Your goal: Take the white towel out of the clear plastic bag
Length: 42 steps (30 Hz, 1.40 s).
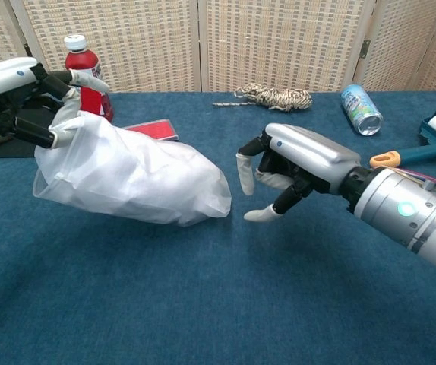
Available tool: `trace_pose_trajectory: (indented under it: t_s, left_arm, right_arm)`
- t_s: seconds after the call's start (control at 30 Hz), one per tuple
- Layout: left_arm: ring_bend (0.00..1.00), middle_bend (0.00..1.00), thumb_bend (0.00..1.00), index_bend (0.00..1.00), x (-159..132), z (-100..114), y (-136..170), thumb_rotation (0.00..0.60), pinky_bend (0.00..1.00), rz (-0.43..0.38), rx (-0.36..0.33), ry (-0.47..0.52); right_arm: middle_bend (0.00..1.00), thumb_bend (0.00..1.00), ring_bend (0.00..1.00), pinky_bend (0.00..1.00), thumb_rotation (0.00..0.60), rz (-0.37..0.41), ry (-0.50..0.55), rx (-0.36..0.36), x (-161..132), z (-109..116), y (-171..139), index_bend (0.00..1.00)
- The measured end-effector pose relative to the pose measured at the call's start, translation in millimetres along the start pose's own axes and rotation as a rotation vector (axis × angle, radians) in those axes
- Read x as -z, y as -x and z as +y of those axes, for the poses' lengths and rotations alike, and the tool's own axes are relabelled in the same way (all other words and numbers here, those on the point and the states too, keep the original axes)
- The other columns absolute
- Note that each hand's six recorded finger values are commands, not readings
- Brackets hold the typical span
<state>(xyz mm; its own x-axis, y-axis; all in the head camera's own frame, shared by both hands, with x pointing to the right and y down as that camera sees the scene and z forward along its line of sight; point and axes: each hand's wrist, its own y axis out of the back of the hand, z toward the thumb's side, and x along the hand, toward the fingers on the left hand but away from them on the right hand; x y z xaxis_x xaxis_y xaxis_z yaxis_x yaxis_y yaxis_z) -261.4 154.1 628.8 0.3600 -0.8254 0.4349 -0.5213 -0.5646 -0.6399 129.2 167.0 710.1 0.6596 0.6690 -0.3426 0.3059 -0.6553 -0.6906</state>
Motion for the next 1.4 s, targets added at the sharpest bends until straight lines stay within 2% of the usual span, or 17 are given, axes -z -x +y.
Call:
trace_pose_trajectory:
  t_s: [0.57, 1.07, 1.4]
  left_arm:
    - [0.05, 0.16, 0.65, 0.80, 1.7, -2.3, 1.1, 0.600, 0.32, 0.003, 0.003, 0.010]
    - [0.05, 0.16, 0.65, 0.80, 2.3, -3.4, 2.3, 0.600, 0.32, 0.004, 0.006, 0.015]
    - [0.05, 0.16, 0.65, 0.80, 3.2, -4.7, 4.1, 0.600, 0.32, 0.005, 0.003, 0.025]
  right_arm:
    - [1.00, 0.05, 1.00, 1.00, 0.600, -0.048, -0.032, -0.029, 4.5, -15.3, 16.7, 0.65]
    - [1.00, 0.05, 1.00, 1.00, 0.600, -0.053, -0.027, -0.024, 0.8, -25.6, 32.7, 0.65]
    - [1.00, 0.10, 1.00, 1.00, 0.600, -0.048, -0.036, -0.012, -4.8, -30.0, 42.0, 0.65]
